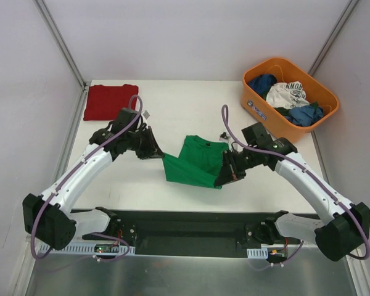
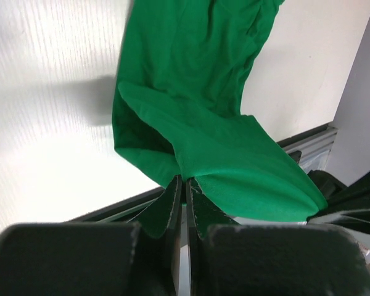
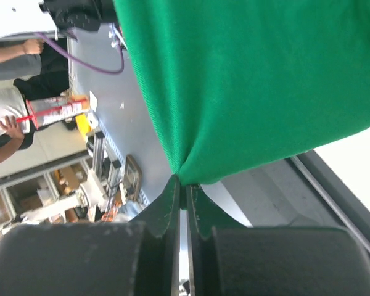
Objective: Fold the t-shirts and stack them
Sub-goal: Fold the long partially folded tshirt into a neat square
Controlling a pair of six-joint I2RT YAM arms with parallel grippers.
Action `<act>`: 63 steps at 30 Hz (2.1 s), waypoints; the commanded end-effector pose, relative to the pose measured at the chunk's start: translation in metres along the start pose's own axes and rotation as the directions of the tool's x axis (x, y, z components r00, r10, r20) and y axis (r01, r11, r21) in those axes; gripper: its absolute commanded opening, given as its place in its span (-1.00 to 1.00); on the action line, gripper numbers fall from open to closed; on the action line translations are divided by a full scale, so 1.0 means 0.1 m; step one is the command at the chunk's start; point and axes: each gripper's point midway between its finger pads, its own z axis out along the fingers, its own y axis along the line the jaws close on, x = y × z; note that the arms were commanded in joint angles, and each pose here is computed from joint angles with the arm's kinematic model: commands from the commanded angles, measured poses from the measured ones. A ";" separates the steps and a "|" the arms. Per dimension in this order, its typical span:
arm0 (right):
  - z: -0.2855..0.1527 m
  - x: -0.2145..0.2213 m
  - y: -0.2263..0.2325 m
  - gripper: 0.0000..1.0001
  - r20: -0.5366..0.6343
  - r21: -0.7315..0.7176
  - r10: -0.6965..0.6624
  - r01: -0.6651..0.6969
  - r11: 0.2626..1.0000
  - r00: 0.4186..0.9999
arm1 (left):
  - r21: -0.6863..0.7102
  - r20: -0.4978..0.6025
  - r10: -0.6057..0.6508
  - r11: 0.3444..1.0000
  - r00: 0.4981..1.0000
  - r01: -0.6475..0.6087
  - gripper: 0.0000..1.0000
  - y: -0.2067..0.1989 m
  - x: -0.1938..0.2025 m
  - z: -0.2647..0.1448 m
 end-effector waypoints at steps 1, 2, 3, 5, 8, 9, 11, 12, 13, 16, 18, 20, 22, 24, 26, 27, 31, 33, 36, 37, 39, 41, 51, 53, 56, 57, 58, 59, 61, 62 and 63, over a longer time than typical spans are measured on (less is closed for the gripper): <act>-0.16 0.01 0.00 -0.99 -0.018 0.002 0.010 -0.010 1.000 1.000 | -0.024 0.104 0.070 0.997 0.992 -0.068 -1.00 -0.13 -0.42 0.07; -0.17 -0.02 -0.02 -0.99 -0.011 0.005 0.015 -0.015 1.000 1.000 | -0.031 0.090 0.070 0.997 0.994 -0.067 -1.00 -0.13 -0.46 0.16; -0.19 -0.08 -0.05 -0.99 0.008 0.009 0.019 -0.019 1.000 1.000 | -0.034 0.087 0.080 0.996 0.993 -0.077 -1.00 -0.14 -0.50 0.19; -0.23 -0.18 -0.09 -0.99 0.029 0.021 0.024 -0.025 0.999 0.999 | -0.026 0.076 0.089 0.996 0.993 -0.087 -1.00 -0.23 -0.62 0.29; -0.33 -0.40 -0.18 -0.99 0.097 0.051 0.013 -0.018 0.999 0.995 | -0.029 0.068 0.099 0.995 0.993 -0.097 -1.00 -0.29 -0.76 0.42; -0.37 -0.48 -0.22 -0.99 0.127 0.059 0.020 -0.027 0.998 0.992 | -0.033 0.067 0.100 0.995 0.993 -0.098 -1.00 -0.30 -0.80 0.45; -0.41 -0.61 -0.26 -0.99 0.157 0.060 0.023 -0.032 0.998 0.987 | -0.043 0.062 0.103 0.994 0.993 -0.100 -1.00 -0.32 -0.88 0.55; -0.43 -0.66 -0.31 -0.99 0.175 0.064 0.032 -0.043 0.997 0.984 | -0.049 0.063 0.104 0.994 0.993 -0.101 -1.00 -0.32 -0.92 0.58; -0.43 -0.70 -0.36 -0.99 0.175 0.069 0.047 -0.060 0.996 0.983 | -0.058 0.055 0.102 0.993 0.993 -0.099 -1.00 -0.31 -0.96 0.65; -0.47 -0.85 -0.54 -0.99 0.210 0.096 0.083 -0.105 0.990 0.974 | -0.071 0.047 0.099 0.993 0.994 -0.095 -1.00 -0.30 -1.07 0.79; -0.52 -0.92 -0.64 -0.99 0.229 0.117 0.082 -0.111 0.987 0.970 | -0.080 0.045 0.096 0.993 0.994 -0.092 -1.00 -0.28 -1.13 0.86; -0.51 -1.02 -0.77 -0.99 0.253 0.131 0.099 -0.135 0.982 0.962 | -0.093 0.041 0.085 0.992 0.996 -0.081 -1.00 -0.25 -1.20 0.96; -0.47 -1.09 -0.83 -0.99 0.256 0.092 0.138 -0.167 0.982 0.957 | -0.103 0.043 0.078 0.992 0.996 -0.074 -1.00 -0.24 -1.26 1.03; -0.43 -1.17 -0.89 -0.99 0.255 0.065 0.162 -0.184 0.981 0.953 | -0.121 0.062 0.078 0.990 0.995 -0.070 -1.00 -0.22 -1.35 1.05; -0.41 -1.22 -0.97 -0.99 0.259 0.068 0.177 -0.201 0.977 0.950 | -0.136 0.062 0.075 0.989 0.995 -0.066 -1.00 -0.17 -1.40 1.13; -0.42 -1.26 -1.04 -0.99 0.261 0.068 0.203 -0.227 0.971 0.944 | -0.127 0.066 0.075 0.990 0.995 -0.066 -1.00 -0.20 -1.45 1.14; -0.43 -1.38 -1.18 -0.99 0.295 0.054 0.235 -0.261 0.964 0.926 | -0.147 0.052 0.072 0.987 0.996 -0.064 -1.00 -0.14 -1.53 1.34; -0.41 -1.41 -1.29 -0.99 0.293 0.060 0.260 -0.289 0.955 0.920 | -0.153 0.061 0.076 0.986 0.995 -0.066 -1.00 -0.15 -1.61 1.41; -0.39 -1.47 -1.46 -0.99 0.297 0.079 0.280 -0.315 0.946 0.913 | -0.146 0.039 0.074 0.987 0.996 -0.068 -1.00 -0.14 -1.66 1.58; -0.39 -1.50 -1.49 -0.99 0.304 0.081 0.303 -0.342 0.936 0.903 | -0.152 0.019 0.067 0.986 0.998 -0.063 -1.00 -0.09 -1.64 1.69; -0.36 -1.50 -1.63 -0.95 0.306 0.103 0.334 -0.379 0.919 0.892 | -0.140 0.017 0.066 0.988 0.998 -0.063 -1.00 -0.12 -1.68 1.74; -0.36 -1.53 -1.72 -0.93 0.324 0.114 0.353 -0.407 0.906 0.877 | -0.146 -0.001 0.062 0.987 0.998 -0.061 -1.00 -0.06 -1.67 1.87; -0.56 -1.66 -1.79 0.40 0.402 0.288 0.249 -0.380 0.879 0.881 | -0.029 -0.014 0.144 0.989 0.989 -0.144 0.32 -0.39 -1.72 1.80; -0.53 -1.57 -1.65 0.54 0.362 0.322 0.227 -0.349 0.880 0.904 | -0.036 -0.012 0.164 0.986 0.986 -0.164 0.59 -0.39 -1.66 1.72; -0.48 -1.48 -1.47 0.85 0.340 0.336 0.185 -0.303 0.892 0.922 | -0.015 -0.020 0.181 0.983 0.983 -0.181 0.92 -0.47 -1.49 1.51; -0.47 -1.46 -1.44 0.96 0.342 0.339 0.179 -0.299 0.892 0.922 | 0.007 -0.010 0.200 0.980 0.980 -0.200 0.99 -0.59 -1.42 1.37; -0.43 -1.44 -1.37 0.93 0.337 0.338 0.160 -0.277 0.899 0.928 | 0.013 -0.016 0.209 0.978 0.978 -0.208 0.98 -0.60 -1.35 1.32; -0.45 -1.45 -1.29 0.93 0.352 0.332 0.135 -0.259 0.907 0.926 | 0.005 -0.045 0.208 0.978 0.977 -0.208 0.99 -0.53 -1.20 1.32; -0.39 -1.49 -1.20 0.93 0.373 0.283 0.132 -0.248 0.927 0.918 | 0.093 -0.058 0.243 0.967 0.968 -0.237 0.99 -0.72 -0.99 1.17; -0.38 -1.51 -1.13 0.93 0.377 0.247 0.136 -0.241 0.938 0.916 | 0.152 -0.049 0.258 0.957 0.965 -0.248 0.99 -0.76 -0.88 1.15; -0.37 -1.58 -1.11 0.93 0.398 0.227 0.125 -0.230 0.946 0.909 | 0.242 -0.088 0.260 0.942 0.962 -0.233 0.99 -0.86 -0.72 1.10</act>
